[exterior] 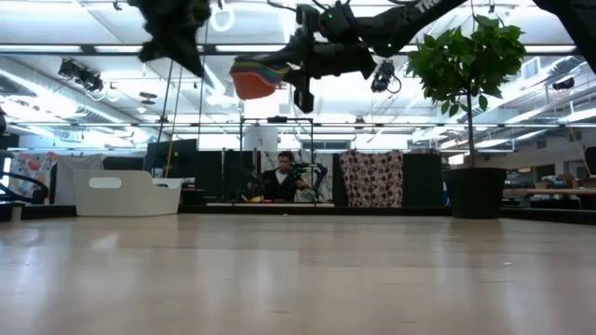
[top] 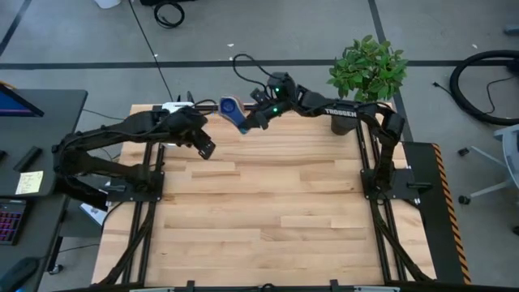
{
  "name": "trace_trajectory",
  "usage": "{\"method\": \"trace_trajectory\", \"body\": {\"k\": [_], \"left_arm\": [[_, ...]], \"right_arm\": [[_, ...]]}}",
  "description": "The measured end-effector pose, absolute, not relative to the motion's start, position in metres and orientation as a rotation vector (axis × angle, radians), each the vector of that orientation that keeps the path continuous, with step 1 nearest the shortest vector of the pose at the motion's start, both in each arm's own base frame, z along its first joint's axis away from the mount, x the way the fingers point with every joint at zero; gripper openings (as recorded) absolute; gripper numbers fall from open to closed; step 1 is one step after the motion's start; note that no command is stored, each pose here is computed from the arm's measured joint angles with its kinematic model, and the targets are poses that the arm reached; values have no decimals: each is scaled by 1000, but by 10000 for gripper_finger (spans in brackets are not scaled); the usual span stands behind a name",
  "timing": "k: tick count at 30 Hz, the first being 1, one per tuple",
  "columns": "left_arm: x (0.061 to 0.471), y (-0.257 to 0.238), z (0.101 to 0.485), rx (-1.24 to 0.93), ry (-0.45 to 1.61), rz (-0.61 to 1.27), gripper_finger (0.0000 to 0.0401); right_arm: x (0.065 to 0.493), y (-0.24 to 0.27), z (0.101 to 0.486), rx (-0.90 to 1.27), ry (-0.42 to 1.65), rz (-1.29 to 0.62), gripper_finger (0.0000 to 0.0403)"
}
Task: Nest measuring cups in basket
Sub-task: Put the stacked of measuring cups into the white bin
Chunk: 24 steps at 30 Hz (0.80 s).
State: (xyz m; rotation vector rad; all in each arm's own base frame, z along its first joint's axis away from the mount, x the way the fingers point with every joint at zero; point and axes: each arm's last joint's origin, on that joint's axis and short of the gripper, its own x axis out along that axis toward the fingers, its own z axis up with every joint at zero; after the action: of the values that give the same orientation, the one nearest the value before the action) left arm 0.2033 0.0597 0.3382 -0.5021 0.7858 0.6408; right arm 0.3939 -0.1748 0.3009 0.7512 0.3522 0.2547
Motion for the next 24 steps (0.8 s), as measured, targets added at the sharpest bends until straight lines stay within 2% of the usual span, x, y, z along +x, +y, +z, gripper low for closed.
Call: {"method": "trace_trajectory", "body": {"k": [10,19,24], "left_arm": [[162,54,361,-479,654,774,8],[139,49,372,-485,560,797,8],[133,47,372,-482,575,802,8]], "right_arm": [[405,-175,318,710,261,238,87],[470,-180,303,773,241,320,87],[514,-186,295,812,222,402,87]]}}
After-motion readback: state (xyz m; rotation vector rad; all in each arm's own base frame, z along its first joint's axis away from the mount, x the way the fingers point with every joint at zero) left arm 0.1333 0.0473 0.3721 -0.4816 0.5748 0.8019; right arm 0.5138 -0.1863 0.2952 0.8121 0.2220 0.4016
